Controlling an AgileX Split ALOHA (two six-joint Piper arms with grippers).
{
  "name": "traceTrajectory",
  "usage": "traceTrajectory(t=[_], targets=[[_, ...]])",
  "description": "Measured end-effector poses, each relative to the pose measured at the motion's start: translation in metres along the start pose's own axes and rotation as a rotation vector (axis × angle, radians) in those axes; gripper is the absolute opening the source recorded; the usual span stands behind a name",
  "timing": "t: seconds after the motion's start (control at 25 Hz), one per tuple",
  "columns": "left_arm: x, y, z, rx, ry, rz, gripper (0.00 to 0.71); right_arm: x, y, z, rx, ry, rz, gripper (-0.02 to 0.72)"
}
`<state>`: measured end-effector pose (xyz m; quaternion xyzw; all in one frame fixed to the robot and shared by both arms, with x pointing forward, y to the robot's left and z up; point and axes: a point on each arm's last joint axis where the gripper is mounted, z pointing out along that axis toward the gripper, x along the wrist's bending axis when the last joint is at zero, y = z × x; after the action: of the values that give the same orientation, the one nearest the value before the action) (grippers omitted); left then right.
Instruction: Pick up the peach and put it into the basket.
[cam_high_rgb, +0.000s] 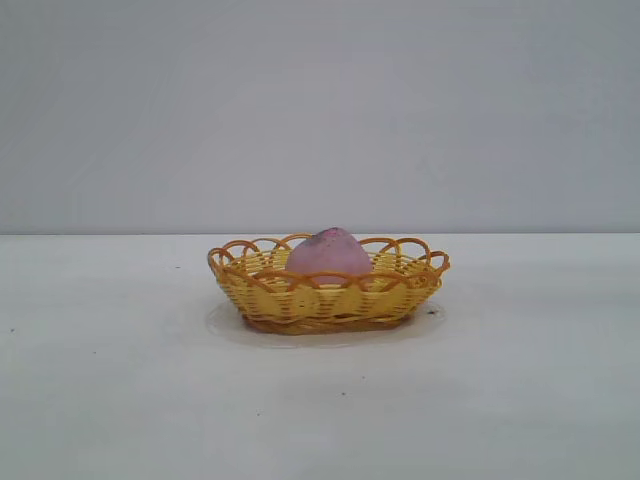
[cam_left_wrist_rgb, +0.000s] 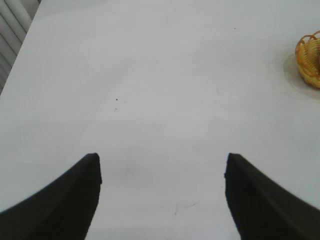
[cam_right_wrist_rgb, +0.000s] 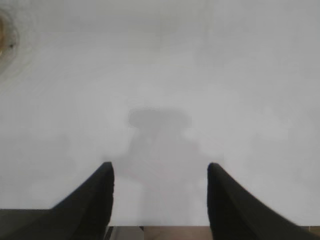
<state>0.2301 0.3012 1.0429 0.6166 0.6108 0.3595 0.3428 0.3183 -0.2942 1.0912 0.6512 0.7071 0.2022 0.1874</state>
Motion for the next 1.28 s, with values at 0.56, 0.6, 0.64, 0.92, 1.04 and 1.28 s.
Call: traceTrajectory(t=[0.56, 0.6, 0.64, 0.92, 1.04, 1.28], targets=[[0.0, 0.0, 0.0, 0.0, 0.001, 0.0, 0.463, 0.004, -0.082, 0.006, -0.3, 0.0, 0.035, 0.358], [0.0, 0.0, 0.0, 0.0, 0.0, 0.0, 0.463, 0.005, -0.084, 0.004, -0.326, 0.003, 0.03, 0.358], [0.0, 0.0, 0.0, 0.0, 0.0, 0.0, 0.463, 0.005, -0.087, 0.002, -0.35, 0.007, 0.024, 0.358], [0.0, 0.0, 0.0, 0.0, 0.0, 0.0, 0.463, 0.005, -0.102, -0.007, -0.464, 0.026, -0.021, 0.358], [0.0, 0.0, 0.0, 0.0, 0.002, 0.001, 0.463, 0.005, -0.102, -0.007, -0.464, 0.025, -0.023, 0.358], [0.0, 0.0, 0.0, 0.0, 0.002, 0.001, 0.463, 0.005, -0.102, -0.007, -0.464, 0.025, -0.024, 0.358]])
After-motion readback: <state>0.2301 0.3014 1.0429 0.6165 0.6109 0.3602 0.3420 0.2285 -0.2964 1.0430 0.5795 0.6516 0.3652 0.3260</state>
